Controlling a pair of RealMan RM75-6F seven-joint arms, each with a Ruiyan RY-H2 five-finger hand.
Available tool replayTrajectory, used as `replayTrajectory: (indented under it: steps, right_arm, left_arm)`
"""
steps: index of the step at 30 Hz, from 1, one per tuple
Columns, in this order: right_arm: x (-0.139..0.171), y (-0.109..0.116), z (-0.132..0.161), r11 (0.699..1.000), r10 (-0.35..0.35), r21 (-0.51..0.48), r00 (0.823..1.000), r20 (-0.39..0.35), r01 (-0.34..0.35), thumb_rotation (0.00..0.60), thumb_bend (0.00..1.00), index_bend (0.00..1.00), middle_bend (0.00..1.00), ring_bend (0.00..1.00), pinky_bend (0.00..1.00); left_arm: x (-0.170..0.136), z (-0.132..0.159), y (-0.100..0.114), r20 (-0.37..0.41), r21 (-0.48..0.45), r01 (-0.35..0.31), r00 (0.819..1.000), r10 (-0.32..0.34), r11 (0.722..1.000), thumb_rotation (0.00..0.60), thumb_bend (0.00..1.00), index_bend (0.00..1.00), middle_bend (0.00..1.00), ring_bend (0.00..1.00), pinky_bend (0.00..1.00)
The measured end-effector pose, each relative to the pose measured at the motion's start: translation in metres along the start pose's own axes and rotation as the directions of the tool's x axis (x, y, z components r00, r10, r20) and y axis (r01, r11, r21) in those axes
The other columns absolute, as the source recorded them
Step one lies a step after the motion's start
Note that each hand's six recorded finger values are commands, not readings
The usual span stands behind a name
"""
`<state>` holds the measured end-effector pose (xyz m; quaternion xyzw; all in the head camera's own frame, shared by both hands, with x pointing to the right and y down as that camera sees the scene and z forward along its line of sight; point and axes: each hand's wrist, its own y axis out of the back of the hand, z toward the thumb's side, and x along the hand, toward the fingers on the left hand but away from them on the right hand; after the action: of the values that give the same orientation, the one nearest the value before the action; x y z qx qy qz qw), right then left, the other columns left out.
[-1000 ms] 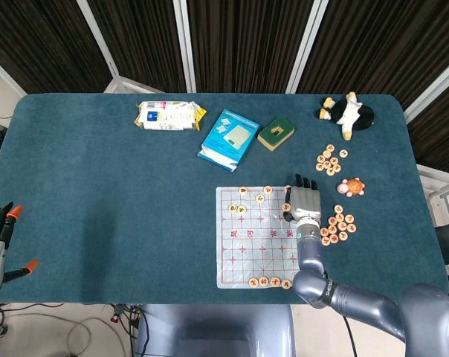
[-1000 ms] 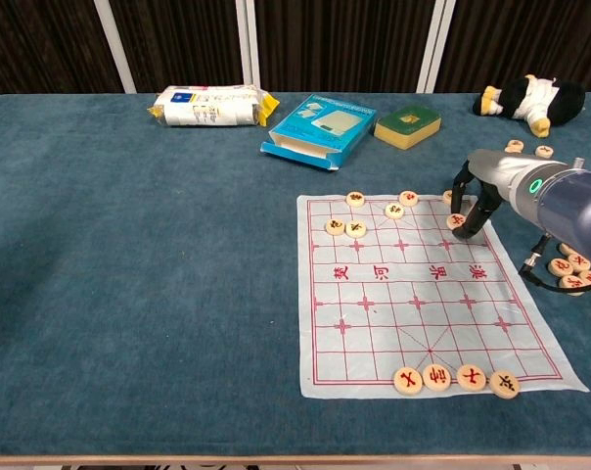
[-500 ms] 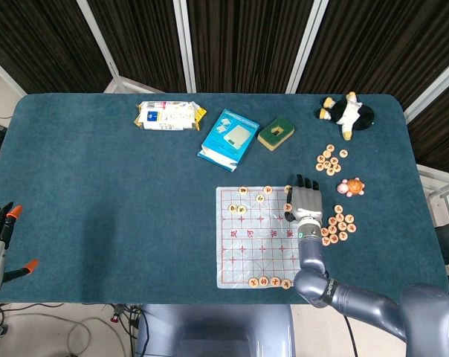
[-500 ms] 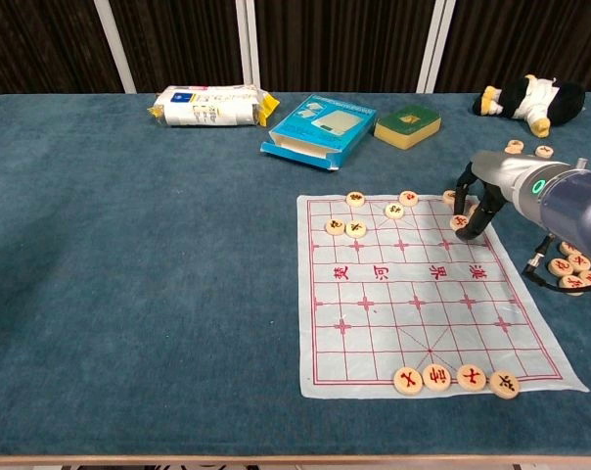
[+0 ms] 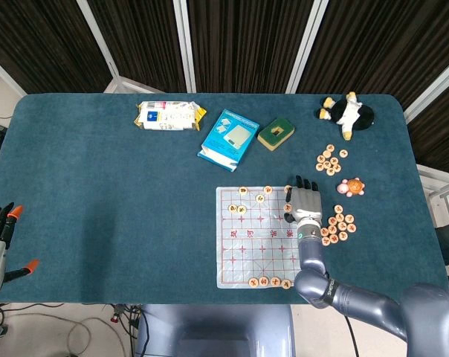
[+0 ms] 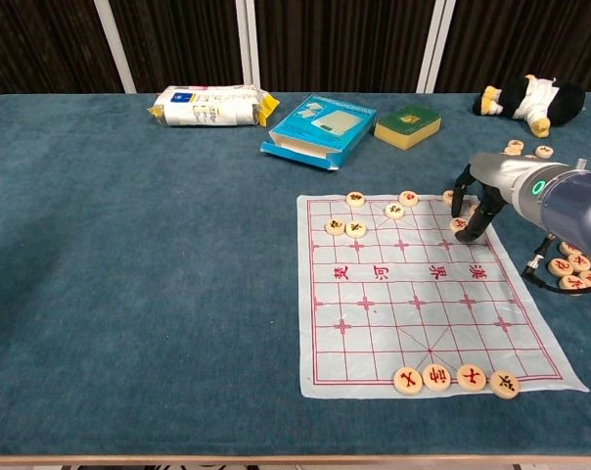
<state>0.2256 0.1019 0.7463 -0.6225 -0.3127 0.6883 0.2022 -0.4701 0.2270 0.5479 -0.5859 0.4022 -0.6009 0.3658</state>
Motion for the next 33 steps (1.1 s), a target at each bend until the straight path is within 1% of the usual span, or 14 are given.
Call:
replayTrajectory:
  steps: [5,11,16,20,23,25,29,32,33]
  right_arm:
    - [0.005,0.006,0.005,1.000,-0.007,-0.018,1.000,-0.021,0.007,0.600,0.37,0.42,0.00,0.00,0.00]
    - [0.018,0.027,0.012,0.997,-0.033,-0.076,0.997,-0.064,0.028,0.600,0.37,0.41,0.00,0.00,0.00]
    - [0.041,0.055,0.007,0.988,-0.075,-0.140,0.990,-0.116,0.058,0.600,0.37,0.30,0.00,0.00,0.00]
    - [0.069,0.079,-0.014,0.981,-0.151,-0.144,0.977,-0.148,0.130,0.600,0.37,0.20,0.00,0.00,0.00]
    - [0.090,0.092,-0.041,0.970,-0.230,-0.110,0.961,-0.153,0.215,0.600,0.37,0.13,0.00,0.00,0.00]
    - [0.106,0.097,-0.060,0.959,-0.281,-0.089,0.946,-0.163,0.270,0.600,0.37,0.10,0.00,0.00,0.00]
    - [0.139,0.098,-0.094,0.934,-0.357,-0.099,0.913,-0.197,0.344,0.600,0.37,0.09,0.00,0.00,0.00]
    - [0.167,0.093,-0.120,0.910,-0.414,-0.116,0.882,-0.224,0.398,0.600,0.37,0.09,0.00,0.00,0.00]
    - [0.180,0.089,-0.135,0.895,-0.445,-0.110,0.864,-0.233,0.432,0.600,0.37,0.09,0.00,0.00,0.00]
  left_arm:
    - [0.000,-0.001,0.000,-0.002,0.000,0.001,1.000,-0.001,1.000,0.600,0.04,0.00,0.00,0.00,0.04]
    - [-0.001,0.001,0.000,0.003,0.000,0.000,1.000,0.000,1.000,0.600,0.04,0.00,0.00,0.00,0.04]
    - [-0.001,-0.002,0.004,-0.003,-0.011,-0.011,1.000,0.011,1.000,0.600,0.04,0.00,0.00,0.00,0.04]
    - [-0.001,-0.003,0.006,-0.005,-0.018,-0.014,1.000,0.014,1.000,0.600,0.04,0.00,0.00,0.00,0.04]
    - [-0.001,-0.003,0.006,-0.004,-0.021,-0.012,1.000,0.012,1.000,0.600,0.04,0.00,0.00,0.00,0.04]
    - [-0.001,-0.004,0.006,-0.004,-0.025,-0.013,1.000,0.013,1.000,0.600,0.04,0.00,0.00,0.00,0.04]
    - [-0.001,-0.006,0.010,-0.010,-0.034,-0.025,1.000,0.025,0.999,0.600,0.04,0.00,0.00,0.00,0.04]
    - [0.001,-0.011,0.012,-0.025,-0.043,-0.032,0.999,0.031,0.999,0.600,0.04,0.00,0.00,0.00,0.04]
    - [0.001,-0.012,0.013,-0.029,-0.047,-0.035,0.999,0.034,0.998,0.600,0.04,0.00,0.00,0.00,0.04]
